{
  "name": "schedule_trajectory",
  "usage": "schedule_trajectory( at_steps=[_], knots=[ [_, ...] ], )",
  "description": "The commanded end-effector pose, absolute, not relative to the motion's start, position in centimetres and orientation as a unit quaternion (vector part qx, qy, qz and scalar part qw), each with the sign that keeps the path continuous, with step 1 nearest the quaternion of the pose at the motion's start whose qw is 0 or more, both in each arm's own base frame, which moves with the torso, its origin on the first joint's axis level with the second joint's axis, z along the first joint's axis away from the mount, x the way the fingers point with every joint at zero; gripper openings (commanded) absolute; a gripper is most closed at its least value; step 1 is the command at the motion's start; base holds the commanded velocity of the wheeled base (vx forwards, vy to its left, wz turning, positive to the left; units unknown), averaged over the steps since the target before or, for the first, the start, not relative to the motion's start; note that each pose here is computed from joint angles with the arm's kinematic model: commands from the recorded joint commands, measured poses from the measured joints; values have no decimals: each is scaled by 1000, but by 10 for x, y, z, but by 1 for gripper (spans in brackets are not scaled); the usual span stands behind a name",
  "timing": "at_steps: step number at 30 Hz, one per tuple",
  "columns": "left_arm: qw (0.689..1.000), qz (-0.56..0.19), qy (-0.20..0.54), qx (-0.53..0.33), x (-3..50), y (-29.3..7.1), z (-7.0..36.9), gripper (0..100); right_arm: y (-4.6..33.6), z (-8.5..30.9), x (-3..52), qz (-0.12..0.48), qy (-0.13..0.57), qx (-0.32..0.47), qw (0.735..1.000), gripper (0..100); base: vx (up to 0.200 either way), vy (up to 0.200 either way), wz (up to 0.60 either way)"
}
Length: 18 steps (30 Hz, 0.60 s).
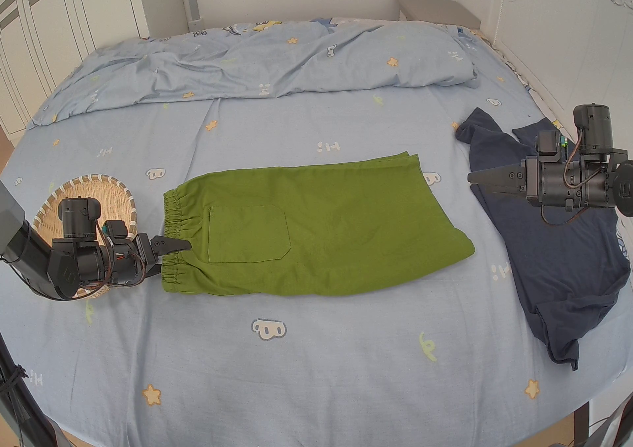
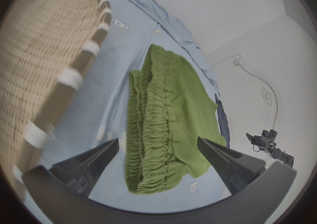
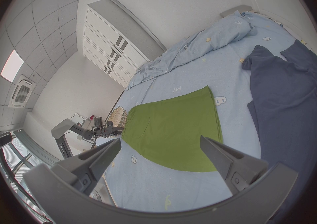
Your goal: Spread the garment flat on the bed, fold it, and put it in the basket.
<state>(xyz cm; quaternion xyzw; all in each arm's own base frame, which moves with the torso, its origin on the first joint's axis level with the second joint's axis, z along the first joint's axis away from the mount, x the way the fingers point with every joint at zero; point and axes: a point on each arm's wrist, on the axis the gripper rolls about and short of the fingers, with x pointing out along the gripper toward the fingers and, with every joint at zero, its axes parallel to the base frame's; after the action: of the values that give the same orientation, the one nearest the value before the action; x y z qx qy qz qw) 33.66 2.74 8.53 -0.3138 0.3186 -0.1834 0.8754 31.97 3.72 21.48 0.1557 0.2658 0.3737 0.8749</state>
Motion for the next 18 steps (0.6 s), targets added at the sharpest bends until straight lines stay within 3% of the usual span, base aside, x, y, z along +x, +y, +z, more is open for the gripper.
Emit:
schedule_trajectory(
  at_steps=[1,18],
  knots=[
    [867,-186,338,-316,342,21,71,100,38,214,320,374,266,156,874,100,0,0,0],
    [872,-200,307,-325,359,13,67,100,37,214,321,374,266,156,874,100,0,0,0]
  ],
)
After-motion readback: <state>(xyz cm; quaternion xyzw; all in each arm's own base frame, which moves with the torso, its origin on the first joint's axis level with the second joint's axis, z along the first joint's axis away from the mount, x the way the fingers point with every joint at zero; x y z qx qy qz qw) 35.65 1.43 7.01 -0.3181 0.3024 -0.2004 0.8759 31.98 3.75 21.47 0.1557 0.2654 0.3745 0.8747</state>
